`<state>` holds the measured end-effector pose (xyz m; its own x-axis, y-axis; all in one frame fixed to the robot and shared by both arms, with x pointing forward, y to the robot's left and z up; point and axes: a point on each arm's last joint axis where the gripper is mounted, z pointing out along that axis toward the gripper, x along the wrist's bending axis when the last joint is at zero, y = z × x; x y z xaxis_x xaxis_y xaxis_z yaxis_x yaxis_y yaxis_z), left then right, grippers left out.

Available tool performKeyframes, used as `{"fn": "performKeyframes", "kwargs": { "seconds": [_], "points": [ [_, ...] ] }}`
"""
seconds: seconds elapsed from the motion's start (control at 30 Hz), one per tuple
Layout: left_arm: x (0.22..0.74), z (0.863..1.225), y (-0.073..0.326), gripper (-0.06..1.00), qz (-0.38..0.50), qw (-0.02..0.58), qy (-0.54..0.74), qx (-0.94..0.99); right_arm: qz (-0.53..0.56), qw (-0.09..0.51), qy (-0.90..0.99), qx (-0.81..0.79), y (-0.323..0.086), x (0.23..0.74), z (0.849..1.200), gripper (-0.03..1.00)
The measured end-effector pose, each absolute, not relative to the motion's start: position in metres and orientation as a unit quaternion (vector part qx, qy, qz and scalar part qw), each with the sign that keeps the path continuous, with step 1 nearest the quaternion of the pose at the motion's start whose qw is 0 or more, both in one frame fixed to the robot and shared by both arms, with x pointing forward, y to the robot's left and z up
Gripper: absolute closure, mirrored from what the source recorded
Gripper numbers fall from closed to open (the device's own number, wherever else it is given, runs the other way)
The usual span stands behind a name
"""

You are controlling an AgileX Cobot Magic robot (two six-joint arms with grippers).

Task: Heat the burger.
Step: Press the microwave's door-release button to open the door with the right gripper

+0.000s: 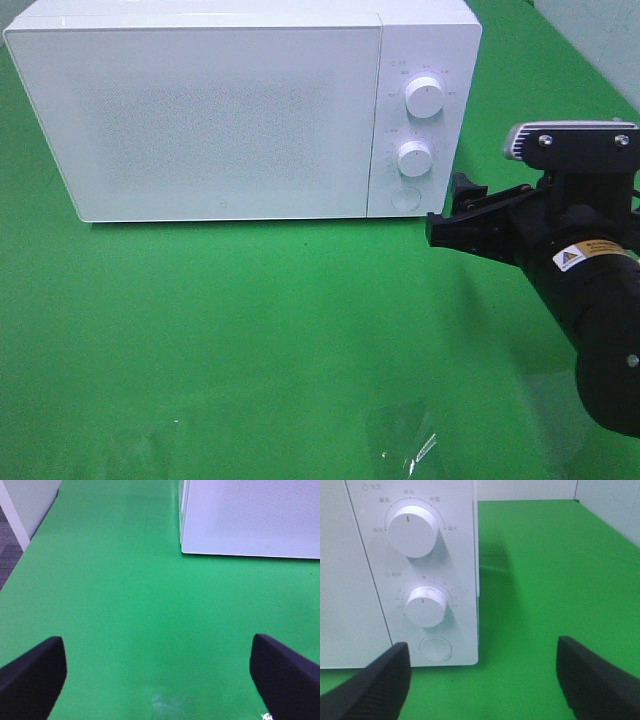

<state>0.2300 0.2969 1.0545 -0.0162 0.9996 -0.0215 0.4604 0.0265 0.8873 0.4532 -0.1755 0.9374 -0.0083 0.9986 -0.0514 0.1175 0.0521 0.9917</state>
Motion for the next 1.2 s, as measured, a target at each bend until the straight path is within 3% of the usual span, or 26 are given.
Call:
{"fn": "performKeyframes", "kwargs": {
  "seconds": [1.03,1.2],
  "points": [
    [0.230,1.054,0.297,0.04,0.364,0.371,0.613,0.595,0.473,0.459,0.559,0.504,-0.151,0.471,0.920,0.21],
    [0.230,1.054,0.297,0.04,0.364,0.371,0.613,0.595,0.520,0.402,0.503,0.561,-0.148,0.473,0.917,0.26]
  ]
}}
